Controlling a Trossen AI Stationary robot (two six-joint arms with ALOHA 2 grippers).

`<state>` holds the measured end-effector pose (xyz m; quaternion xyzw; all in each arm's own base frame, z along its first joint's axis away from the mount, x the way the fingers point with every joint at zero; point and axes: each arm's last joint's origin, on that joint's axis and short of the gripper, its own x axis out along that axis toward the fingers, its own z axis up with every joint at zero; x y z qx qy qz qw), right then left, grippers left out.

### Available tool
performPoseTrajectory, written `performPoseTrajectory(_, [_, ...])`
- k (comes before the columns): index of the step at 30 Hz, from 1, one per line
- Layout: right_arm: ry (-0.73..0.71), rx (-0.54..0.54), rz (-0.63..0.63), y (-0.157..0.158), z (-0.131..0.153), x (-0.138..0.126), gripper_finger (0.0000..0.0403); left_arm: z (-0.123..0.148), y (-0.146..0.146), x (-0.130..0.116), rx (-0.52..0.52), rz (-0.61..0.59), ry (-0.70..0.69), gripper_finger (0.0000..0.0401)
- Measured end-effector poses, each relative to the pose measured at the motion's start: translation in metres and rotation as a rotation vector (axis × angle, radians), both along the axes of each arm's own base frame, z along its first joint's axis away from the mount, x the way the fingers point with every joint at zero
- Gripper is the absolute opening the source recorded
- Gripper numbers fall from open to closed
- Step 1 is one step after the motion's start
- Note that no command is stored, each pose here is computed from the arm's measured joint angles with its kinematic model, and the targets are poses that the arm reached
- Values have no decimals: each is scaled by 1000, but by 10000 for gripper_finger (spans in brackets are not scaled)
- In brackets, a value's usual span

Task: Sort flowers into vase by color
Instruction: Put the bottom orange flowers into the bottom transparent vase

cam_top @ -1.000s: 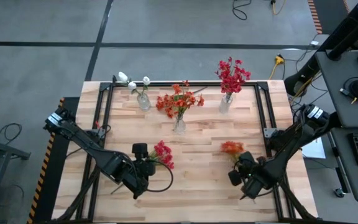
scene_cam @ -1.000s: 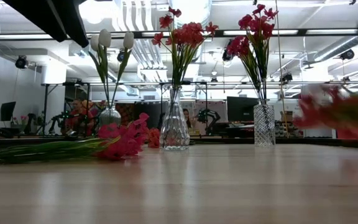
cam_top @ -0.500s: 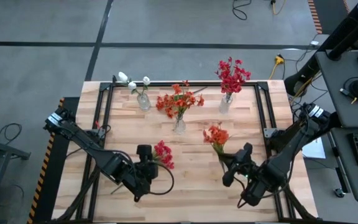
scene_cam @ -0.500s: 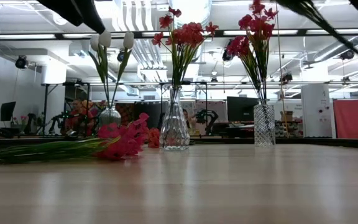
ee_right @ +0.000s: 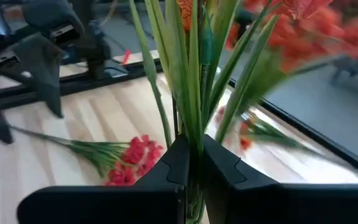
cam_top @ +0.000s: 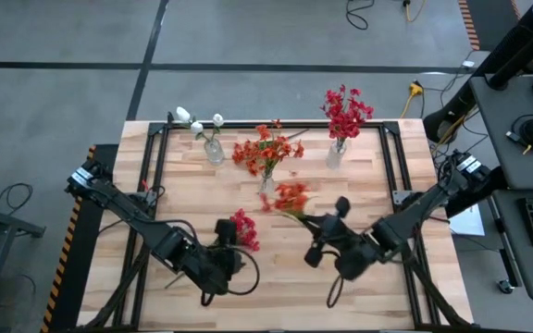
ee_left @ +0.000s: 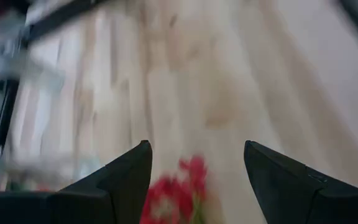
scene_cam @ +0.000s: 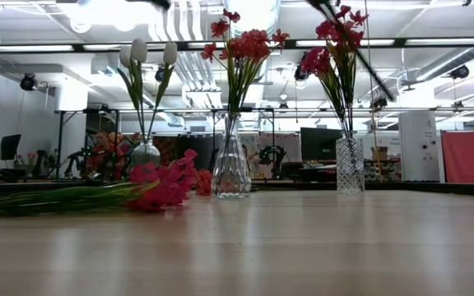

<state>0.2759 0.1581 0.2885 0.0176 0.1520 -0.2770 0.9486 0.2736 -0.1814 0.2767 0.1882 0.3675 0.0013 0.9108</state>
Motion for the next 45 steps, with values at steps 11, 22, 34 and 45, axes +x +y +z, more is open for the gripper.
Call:
performPoseTrajectory(11, [-35,-140,342,-40,27,45,18,-22,32,-6,-92,-10,-256,237])
performPoseTrajectory(22, [-288,-260,552,-123,26,67,18,-45,88,-42,-183,75,-607,237])
performPoseTrajectory(34, [-500,-228,525,-202,8,46,18,-67,146,-33,-201,227,-643,237])
performPoseTrajectory(45, [-557,-288,589,-204,9,38,18,-94,169,-11,-136,322,-638,237])
